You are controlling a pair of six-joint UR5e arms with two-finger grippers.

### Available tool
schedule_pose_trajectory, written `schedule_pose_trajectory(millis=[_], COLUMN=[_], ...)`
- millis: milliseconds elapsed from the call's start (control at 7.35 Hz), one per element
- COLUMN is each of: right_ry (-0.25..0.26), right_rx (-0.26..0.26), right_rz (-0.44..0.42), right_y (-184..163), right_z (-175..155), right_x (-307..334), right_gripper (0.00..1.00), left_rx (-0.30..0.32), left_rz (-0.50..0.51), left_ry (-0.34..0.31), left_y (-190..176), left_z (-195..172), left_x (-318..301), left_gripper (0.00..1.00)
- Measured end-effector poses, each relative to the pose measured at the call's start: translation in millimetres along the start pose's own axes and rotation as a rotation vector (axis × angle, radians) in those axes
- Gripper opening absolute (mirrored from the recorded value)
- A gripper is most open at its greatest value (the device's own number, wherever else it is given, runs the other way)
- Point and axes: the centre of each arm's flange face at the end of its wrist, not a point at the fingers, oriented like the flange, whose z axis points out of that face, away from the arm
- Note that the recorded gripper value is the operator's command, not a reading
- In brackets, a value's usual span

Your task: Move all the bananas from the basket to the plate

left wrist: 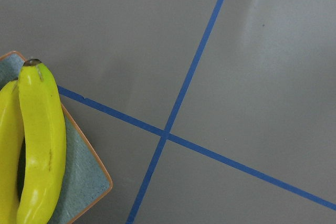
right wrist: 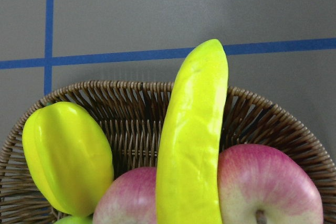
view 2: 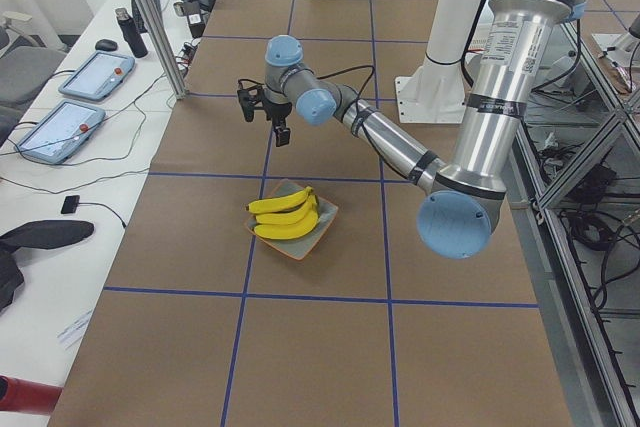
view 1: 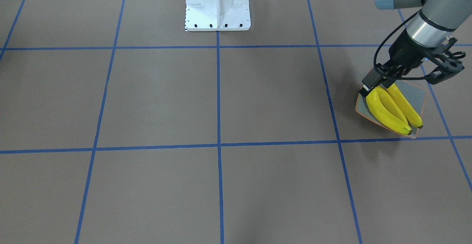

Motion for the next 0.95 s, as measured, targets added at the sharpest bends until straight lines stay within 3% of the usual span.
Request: schedule_pose_trajectory(millis=[545,681,817,953], right_ry=[-0.005,-0.006,-0.006,-0.008], right_rx=[-0.007,-0.01,-0.013,-0.014], right_rz=[0.004,0.004,0.004,0.003], right_y=[-0.8,-0.6,-0.7,-0.9], right_z=[3.4,4.8,6.2,6.9], right_x=[-1.5,-1.6,-2.1,-2.6], right_gripper=[0.9,0.82,0.64,0.41], left_rx=[0.0,-0.001,-0.001,-0.002], left_rz=[0.001,0.002,0.003,0.003], left_ry=[-0.003,-0.003,-0.003,-0.003], left_y=[-0.2,-0.2,-0.1,-0.1], left_z=[1.0,1.2,1.2,1.2], left_x=[-2.2,-2.4,-2.6,-2.6], left_gripper=[0.99,0.99,0.99,0.99])
